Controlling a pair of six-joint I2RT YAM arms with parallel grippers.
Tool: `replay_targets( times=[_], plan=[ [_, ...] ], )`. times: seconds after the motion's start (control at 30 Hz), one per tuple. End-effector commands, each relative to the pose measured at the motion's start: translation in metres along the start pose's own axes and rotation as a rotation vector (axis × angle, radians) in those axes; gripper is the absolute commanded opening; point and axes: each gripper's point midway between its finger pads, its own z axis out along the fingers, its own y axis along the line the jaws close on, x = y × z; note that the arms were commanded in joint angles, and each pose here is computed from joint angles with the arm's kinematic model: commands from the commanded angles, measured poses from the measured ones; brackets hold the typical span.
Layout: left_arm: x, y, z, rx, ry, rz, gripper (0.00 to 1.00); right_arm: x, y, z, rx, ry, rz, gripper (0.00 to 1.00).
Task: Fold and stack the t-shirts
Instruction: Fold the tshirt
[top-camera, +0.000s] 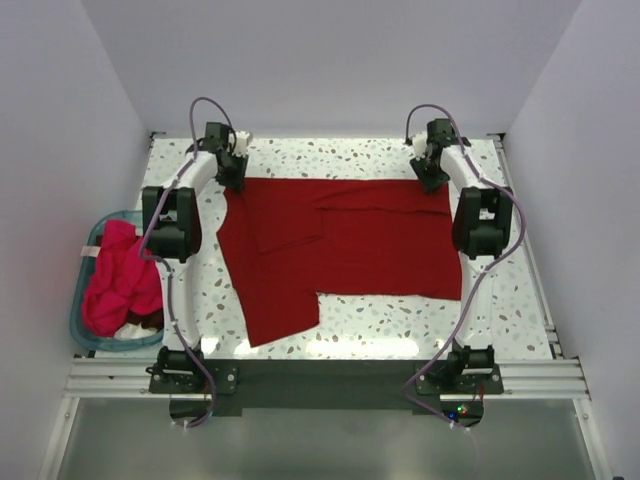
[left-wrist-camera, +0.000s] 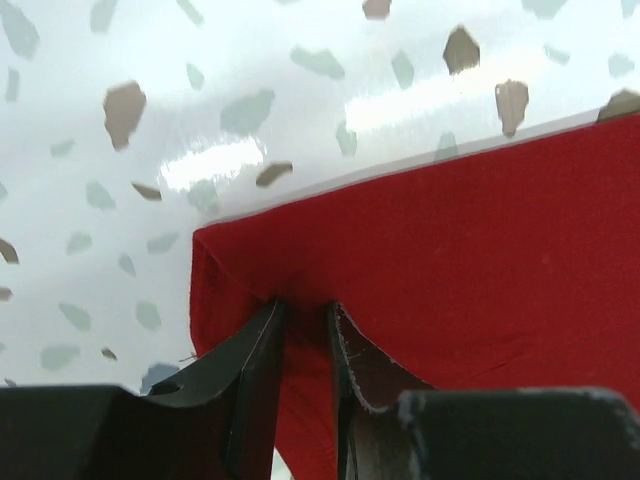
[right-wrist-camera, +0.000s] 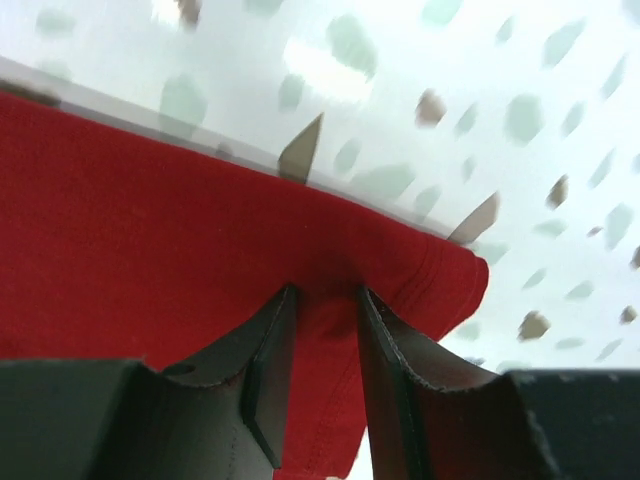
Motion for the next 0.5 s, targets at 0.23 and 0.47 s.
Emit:
replay_targets(
  times=[0.23, 0.47],
  plan=[
    [-0.075, 0.003, -0.024, 0.044, -0.191, 0.172, 0.53, -0.064, -0.025, -0.042, -0.010, -0.224, 0.027, 0.62],
    [-0.115, -0.046, -0.143, 0.224, -0.416, 0.289, 1.00, -0.075, 0.000, -0.168, -0.154, -0.403, -0.063, 0.84]
  ],
)
